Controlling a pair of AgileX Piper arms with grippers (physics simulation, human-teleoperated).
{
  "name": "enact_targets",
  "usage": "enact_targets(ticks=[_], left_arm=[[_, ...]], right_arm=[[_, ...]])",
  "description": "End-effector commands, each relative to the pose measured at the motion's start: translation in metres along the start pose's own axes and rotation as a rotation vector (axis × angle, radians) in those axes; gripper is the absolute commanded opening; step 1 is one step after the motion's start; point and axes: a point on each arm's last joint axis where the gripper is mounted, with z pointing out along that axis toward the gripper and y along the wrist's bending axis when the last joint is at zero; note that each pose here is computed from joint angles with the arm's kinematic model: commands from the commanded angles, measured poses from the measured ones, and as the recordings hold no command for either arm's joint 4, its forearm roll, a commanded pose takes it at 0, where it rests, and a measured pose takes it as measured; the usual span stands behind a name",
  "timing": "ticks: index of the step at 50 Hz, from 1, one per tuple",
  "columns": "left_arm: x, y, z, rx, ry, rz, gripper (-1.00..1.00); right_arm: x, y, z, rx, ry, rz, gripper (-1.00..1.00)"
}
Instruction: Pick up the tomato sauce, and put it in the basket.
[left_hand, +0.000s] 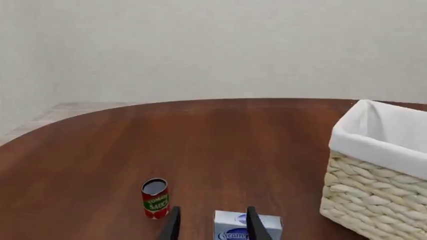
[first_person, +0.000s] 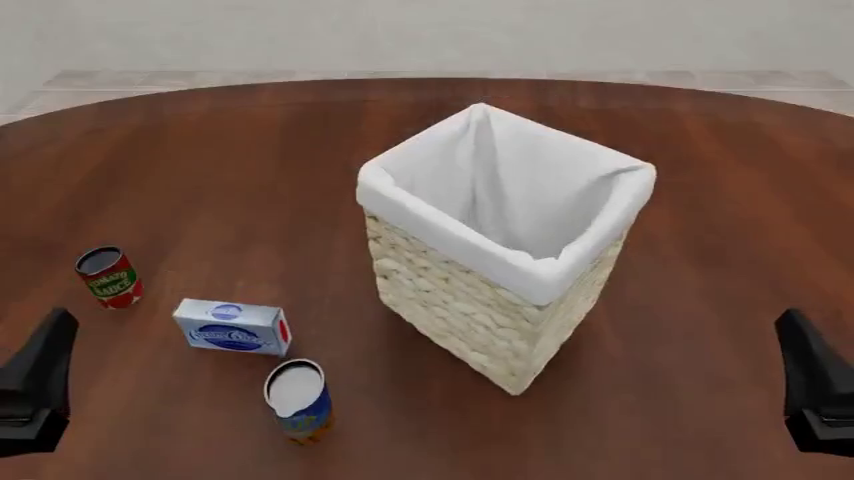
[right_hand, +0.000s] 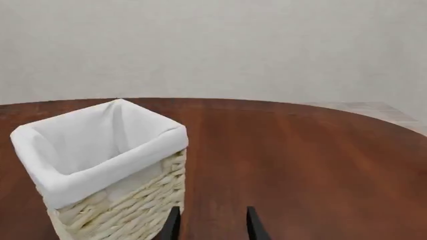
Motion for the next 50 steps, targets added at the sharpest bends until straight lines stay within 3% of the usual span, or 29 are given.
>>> enact_targets(ticks=[1, 24, 25, 26, 33, 35, 50], left_arm=[[-0.001, 0.000, 0.000, 0.000, 0.000, -0.010, 1.00], [-0.001, 0.000, 0.003, -0.009, 0.010, -0.020, 1.00], [-0.001, 0.001, 0.001, -0.026, 0.003, -0.028, 1.00], [-0.002, 0.003, 0.001, -0.044, -0.001, -0.080, 1.00], [-0.014, 0.001, 0.005, -0.013, 0.010, -0.033, 1.00], [-0.019, 0.000, 0.009, -0.006, 0.024, 0.012, 1.00], [-0.048, 0.001, 0.035, -0.013, 0.079, 0.027, 1.00]], right_arm=[[-0.001, 0.000, 0.000, -0.007, 0.000, 0.000, 1.00], [-0.001, 0.001, 0.000, -0.023, 0.002, -0.020, 1.00], [-0.001, 0.001, 0.001, -0.022, 0.002, -0.020, 1.00], [-0.001, 0.001, 0.001, -0.023, 0.001, -0.018, 1.00], [-0.001, 0.001, 0.001, -0.023, 0.002, -0.015, 1.00], [-0.001, 0.001, 0.000, -0.026, 0.002, -0.013, 1.00], [-0.001, 0.002, 0.001, -0.028, 0.003, -0.005, 1.00]])
